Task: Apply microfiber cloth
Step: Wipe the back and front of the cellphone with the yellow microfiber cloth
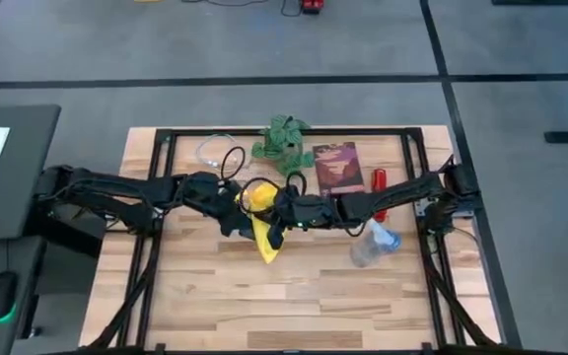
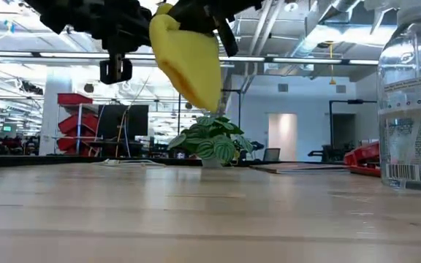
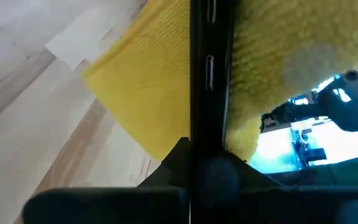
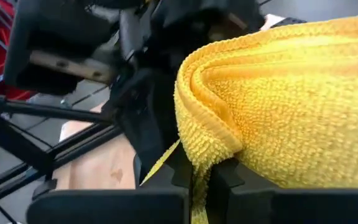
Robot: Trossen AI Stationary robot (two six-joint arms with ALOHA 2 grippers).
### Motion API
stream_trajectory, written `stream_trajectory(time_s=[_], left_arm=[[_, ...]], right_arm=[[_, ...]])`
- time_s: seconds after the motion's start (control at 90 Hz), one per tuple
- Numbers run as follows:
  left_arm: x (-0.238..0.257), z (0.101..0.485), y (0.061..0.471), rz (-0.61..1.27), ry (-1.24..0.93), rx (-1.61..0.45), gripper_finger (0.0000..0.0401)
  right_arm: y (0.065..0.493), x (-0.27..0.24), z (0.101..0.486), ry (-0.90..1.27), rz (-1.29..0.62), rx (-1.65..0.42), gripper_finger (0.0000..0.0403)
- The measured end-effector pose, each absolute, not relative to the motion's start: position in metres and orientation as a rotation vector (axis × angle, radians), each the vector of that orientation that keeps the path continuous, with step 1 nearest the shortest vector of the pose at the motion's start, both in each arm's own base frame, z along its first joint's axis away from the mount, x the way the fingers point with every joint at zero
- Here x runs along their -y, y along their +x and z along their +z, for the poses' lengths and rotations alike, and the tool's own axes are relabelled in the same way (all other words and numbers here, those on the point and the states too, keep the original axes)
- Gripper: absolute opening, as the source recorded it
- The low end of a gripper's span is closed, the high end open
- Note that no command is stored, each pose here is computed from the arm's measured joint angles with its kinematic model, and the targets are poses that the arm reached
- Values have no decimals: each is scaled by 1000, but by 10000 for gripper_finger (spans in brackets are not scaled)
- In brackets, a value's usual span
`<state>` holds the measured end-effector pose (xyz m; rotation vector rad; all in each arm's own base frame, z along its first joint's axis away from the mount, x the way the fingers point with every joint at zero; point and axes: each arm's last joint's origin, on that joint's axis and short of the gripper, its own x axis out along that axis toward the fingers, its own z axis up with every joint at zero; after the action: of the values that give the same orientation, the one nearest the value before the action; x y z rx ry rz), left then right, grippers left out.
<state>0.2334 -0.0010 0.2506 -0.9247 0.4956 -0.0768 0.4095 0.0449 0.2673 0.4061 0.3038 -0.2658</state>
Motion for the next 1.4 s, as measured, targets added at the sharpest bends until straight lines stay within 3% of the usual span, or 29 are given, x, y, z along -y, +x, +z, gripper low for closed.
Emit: stream_trajectory(time_s=[0.478,0.8,1.178,1.4], left_arm=[[0,258,235,-91,-913,-424,4],[1,268,235,-135,-894,-346,4],[-1,272,236,-148,-884,-304,4],[-2,277,236,-137,-884,-247,4]], right_arm=[[407,-29,292,297,-238,-404,0],[380,-14,331,200,-365,-321,0],[392,-45,317,207,-191,-341,0],[388,-61,316,219,-216,-353,0]])
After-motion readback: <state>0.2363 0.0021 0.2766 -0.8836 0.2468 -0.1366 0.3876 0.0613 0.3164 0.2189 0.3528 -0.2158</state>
